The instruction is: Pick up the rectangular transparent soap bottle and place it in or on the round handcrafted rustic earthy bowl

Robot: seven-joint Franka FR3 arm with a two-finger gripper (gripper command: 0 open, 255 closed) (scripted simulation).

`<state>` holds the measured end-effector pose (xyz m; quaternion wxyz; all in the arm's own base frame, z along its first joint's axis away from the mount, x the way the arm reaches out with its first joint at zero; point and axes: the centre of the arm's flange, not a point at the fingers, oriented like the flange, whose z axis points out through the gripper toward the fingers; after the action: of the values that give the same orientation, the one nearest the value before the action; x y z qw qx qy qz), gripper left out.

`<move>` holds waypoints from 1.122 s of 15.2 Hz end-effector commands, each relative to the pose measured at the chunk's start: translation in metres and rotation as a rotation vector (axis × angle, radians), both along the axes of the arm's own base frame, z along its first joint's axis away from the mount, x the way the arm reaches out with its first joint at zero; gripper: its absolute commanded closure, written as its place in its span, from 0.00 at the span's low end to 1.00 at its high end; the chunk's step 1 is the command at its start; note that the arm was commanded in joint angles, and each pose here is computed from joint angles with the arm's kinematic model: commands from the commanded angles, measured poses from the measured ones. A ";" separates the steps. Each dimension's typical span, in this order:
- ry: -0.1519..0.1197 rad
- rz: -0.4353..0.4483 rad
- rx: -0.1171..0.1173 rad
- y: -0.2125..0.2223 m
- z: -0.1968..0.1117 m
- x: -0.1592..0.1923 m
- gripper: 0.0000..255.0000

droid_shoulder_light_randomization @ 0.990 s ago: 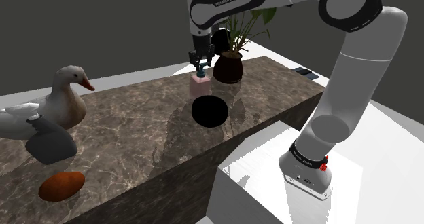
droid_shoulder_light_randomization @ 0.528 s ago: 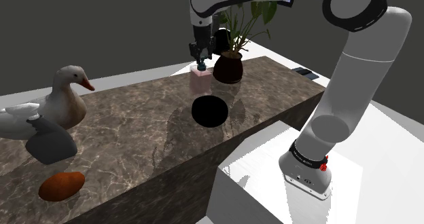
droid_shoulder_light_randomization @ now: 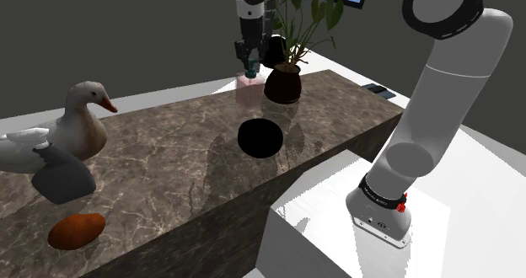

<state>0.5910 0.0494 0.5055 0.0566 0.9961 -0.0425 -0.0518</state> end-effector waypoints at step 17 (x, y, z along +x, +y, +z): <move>0.000 0.000 0.000 0.030 0.093 -0.052 1.00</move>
<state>0.5521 0.0734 0.5954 0.0564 0.9962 -0.0422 -0.0517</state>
